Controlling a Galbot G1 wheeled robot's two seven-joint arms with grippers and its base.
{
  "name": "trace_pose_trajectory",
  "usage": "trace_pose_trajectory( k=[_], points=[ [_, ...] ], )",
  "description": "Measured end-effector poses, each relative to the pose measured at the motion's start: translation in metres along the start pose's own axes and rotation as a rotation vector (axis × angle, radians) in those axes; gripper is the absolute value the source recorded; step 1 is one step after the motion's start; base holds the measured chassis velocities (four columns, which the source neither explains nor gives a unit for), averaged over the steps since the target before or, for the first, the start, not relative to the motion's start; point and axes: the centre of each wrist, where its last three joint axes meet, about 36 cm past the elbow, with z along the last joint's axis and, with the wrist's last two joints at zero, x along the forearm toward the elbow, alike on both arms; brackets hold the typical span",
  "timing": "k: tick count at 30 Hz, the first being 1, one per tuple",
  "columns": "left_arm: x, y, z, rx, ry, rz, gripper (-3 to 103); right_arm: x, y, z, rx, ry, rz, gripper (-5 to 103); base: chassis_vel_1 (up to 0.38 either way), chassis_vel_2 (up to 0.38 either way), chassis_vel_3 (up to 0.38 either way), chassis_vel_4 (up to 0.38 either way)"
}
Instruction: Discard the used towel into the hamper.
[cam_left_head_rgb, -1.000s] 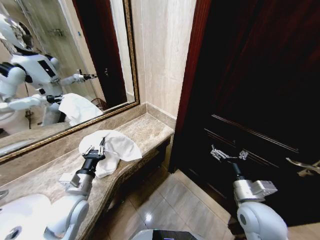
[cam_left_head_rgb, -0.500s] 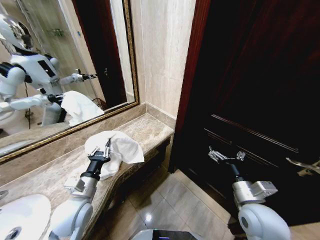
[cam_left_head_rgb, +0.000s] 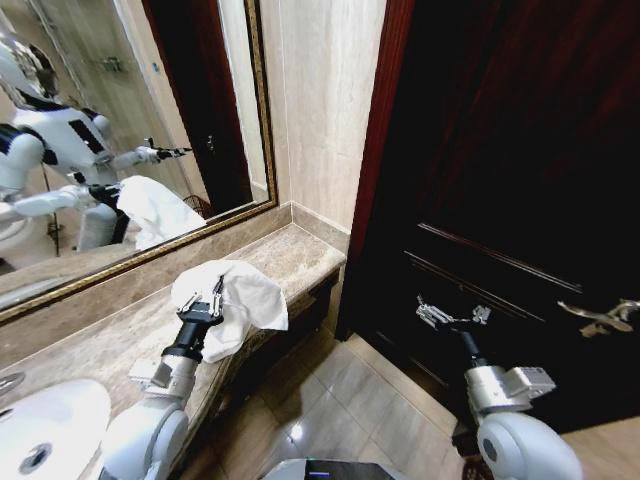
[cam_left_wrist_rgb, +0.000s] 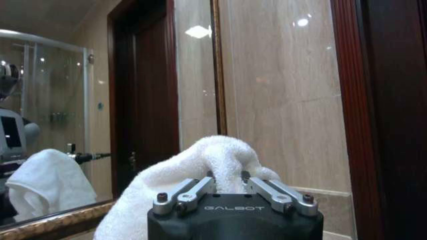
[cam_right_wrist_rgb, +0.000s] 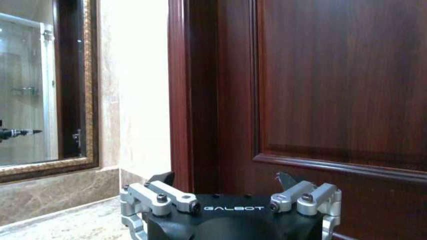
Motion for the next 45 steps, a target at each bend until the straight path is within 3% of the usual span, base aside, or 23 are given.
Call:
trace_pose_trajectory(
  k=[10, 25, 45],
  points=[
    [-0.001, -0.011, -0.001, 0.002, -0.002, 0.022, 11, 0.008, -0.001, 0.002, 0.018, -0.001, 0.018, 100, 0.086, -0.092, -0.074, 0.097],
    [-0.003, -0.011, 0.000, -0.004, 0.005, 0.030, 11, 0.011, 0.001, 0.000, 0.028, -0.010, 0.025, 100, 0.093, -0.099, -0.093, 0.097],
    [-0.004, -0.012, 0.000, -0.004, -0.006, 0.033, 11, 0.014, 0.005, -0.002, 0.023, -0.024, 0.059, 100, -0.046, -0.066, -0.067, -0.047]
  ],
)
